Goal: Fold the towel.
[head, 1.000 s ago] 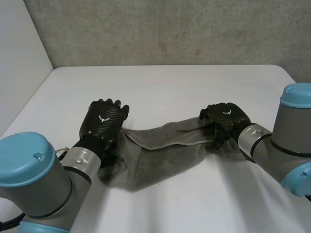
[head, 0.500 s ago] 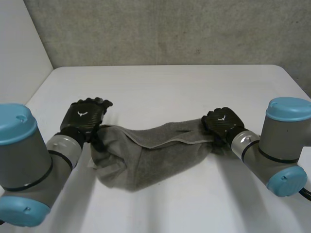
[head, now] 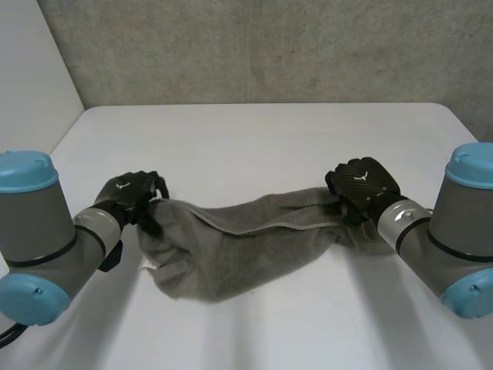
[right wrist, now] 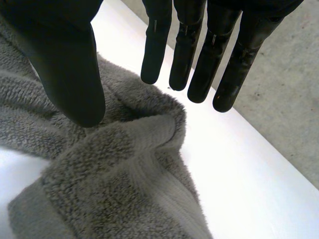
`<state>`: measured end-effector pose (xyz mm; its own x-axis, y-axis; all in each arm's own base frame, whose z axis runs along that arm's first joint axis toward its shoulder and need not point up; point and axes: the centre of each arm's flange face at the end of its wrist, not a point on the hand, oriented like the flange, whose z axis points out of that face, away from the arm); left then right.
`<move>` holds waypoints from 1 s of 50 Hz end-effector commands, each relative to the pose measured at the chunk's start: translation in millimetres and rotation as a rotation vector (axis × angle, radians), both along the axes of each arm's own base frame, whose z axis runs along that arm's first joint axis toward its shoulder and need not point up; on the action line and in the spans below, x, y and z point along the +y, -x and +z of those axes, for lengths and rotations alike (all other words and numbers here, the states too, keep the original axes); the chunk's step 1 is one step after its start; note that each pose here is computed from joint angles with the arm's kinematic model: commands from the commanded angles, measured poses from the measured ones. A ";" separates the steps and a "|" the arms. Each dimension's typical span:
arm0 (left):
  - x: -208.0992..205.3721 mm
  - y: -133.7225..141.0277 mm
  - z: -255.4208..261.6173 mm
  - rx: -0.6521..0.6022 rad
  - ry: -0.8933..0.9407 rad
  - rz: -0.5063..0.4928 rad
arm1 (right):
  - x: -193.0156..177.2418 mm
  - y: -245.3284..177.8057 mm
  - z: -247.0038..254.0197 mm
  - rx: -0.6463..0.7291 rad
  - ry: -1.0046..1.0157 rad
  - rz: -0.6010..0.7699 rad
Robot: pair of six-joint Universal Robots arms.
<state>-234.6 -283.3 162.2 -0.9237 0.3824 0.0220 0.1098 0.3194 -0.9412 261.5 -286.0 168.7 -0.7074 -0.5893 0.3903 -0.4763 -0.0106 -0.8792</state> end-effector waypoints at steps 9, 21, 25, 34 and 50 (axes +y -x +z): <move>1.6 3.1 21.7 0.011 0.067 -0.022 | 5.0 0.5 16.1 0.006 -0.042 0.003; 39.3 -1.4 151.9 -0.052 0.528 -0.074 | 33.6 -9.1 37.1 -0.294 -0.374 0.007; 51.9 4.5 163.4 -0.058 0.573 -0.126 | 37.8 -18.9 31.1 -0.320 -0.365 0.044; 74.2 10.3 174.6 -0.034 0.598 -0.185 | 18.7 -44.8 3.2 -0.358 -0.269 0.071; 78.9 8.1 181.3 -0.027 0.623 -0.179 | 21.4 -61.8 -22.0 -0.328 -0.302 0.075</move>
<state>-243.2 -202.9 345.0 -0.8401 0.4673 -0.2753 0.1329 -0.3147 -0.9398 321.3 -275.5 146.4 -0.7300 -0.6826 -0.0359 -0.1690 0.2312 -0.9581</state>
